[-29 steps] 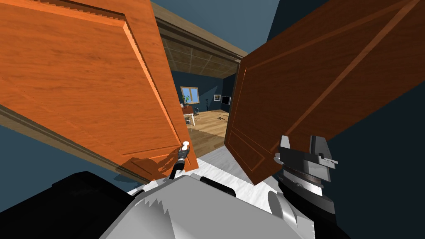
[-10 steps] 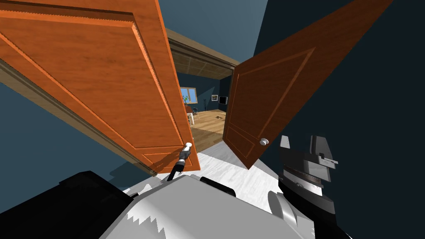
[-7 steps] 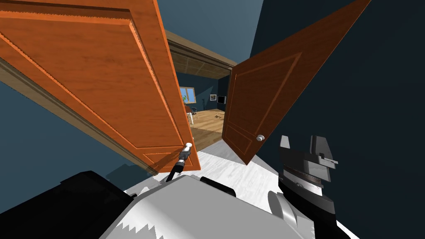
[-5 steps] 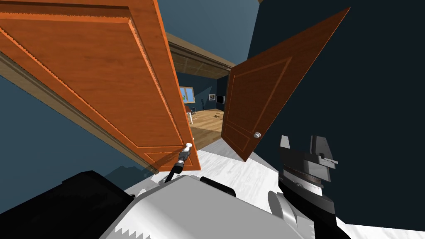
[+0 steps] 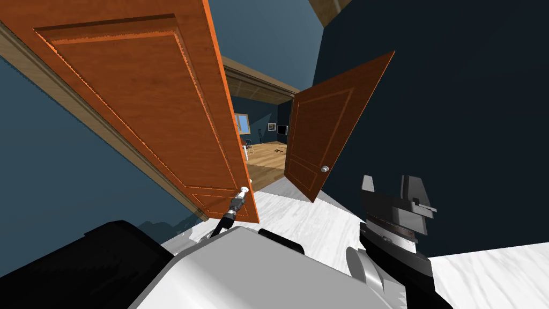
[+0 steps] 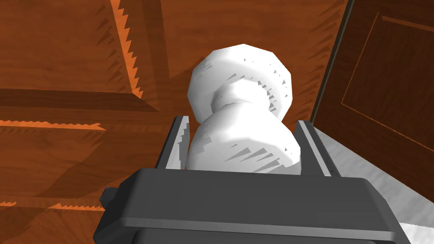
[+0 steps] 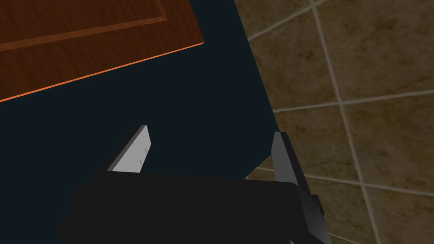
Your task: Pull the door open
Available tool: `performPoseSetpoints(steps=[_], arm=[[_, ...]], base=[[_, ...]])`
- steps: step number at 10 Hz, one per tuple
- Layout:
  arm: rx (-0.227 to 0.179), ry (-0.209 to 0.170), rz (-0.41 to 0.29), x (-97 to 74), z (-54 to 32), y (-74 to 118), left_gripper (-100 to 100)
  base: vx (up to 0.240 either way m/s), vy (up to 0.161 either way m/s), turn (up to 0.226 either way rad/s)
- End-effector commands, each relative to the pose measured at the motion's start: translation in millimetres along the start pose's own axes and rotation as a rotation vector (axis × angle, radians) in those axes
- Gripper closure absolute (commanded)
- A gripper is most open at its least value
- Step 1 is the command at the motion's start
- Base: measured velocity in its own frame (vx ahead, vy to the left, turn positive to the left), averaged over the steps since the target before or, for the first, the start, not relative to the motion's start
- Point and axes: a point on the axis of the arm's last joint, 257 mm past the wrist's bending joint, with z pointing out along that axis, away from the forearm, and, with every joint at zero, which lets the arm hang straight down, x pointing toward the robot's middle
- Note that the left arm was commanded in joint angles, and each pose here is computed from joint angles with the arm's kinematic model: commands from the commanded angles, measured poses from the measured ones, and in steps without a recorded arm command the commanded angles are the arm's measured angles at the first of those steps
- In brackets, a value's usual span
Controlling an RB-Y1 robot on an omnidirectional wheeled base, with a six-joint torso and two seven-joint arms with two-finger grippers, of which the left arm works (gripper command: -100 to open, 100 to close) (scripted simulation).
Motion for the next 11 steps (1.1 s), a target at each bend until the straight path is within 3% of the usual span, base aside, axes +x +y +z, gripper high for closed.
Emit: performPoseSetpoints(steps=[1, 9, 10, 11], arm=[[-0.017, 0.004, 0.001, 0.6, -5.2, -0.5, 100], [-0.109, 0.013, -0.002, 3.1, -33.3, -1.8, 100], [-0.104, 0.01, 0.001, 1.8, -30.4, -1.5, 100], [-0.117, 0.007, -0.001, 0.1, -36.7, -1.6, 100]], base=[[-0.151, 0.006, -0.121], [-0.209, 0.039, -0.118], [-0.102, 0.017, -0.024], [-0.136, 0.038, -0.116]])
